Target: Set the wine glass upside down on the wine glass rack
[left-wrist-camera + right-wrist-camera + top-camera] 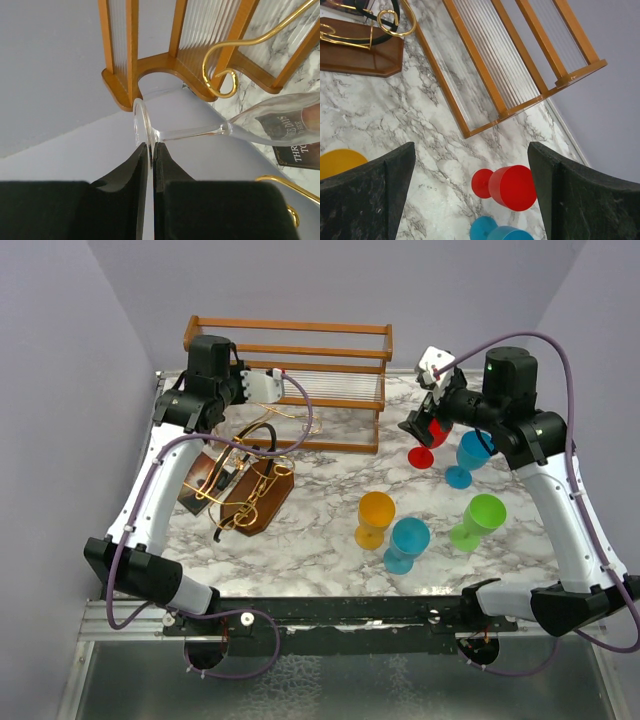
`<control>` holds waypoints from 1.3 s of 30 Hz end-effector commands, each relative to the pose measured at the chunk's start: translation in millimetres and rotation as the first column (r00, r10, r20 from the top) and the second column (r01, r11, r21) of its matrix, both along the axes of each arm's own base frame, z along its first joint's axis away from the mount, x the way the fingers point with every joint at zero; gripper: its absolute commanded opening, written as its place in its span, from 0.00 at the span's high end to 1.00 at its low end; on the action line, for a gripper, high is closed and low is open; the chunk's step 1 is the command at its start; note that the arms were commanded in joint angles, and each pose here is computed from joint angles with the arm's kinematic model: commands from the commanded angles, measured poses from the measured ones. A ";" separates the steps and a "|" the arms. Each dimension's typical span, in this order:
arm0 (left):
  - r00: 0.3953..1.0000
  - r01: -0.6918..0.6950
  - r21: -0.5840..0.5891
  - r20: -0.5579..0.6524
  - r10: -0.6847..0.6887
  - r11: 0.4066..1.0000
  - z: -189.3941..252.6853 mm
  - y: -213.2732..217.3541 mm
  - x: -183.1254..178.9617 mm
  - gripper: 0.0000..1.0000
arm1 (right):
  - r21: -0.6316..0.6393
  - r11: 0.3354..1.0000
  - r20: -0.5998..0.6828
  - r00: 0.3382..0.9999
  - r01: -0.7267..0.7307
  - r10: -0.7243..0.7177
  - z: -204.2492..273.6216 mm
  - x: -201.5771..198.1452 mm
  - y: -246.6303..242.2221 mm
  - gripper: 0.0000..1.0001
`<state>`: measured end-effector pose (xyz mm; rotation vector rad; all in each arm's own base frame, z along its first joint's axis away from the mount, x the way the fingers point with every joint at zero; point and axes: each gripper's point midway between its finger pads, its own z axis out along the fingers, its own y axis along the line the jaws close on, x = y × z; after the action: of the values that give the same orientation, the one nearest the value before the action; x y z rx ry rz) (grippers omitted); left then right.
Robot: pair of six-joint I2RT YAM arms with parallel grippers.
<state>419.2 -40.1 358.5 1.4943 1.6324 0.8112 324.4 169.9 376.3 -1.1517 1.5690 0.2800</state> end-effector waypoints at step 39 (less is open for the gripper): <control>0.974 0.224 0.291 -0.095 -0.204 0.930 -58.9 -51.7 31.9 1.00 | -0.051 0.998 -0.012 1.000 0.025 -0.026 -22.6 4.8 -6.6 0.06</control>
<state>442.6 -95.1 287.2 1.9657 1.4036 0.8486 327.7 165.7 350.7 -1.1712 1.6255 0.2614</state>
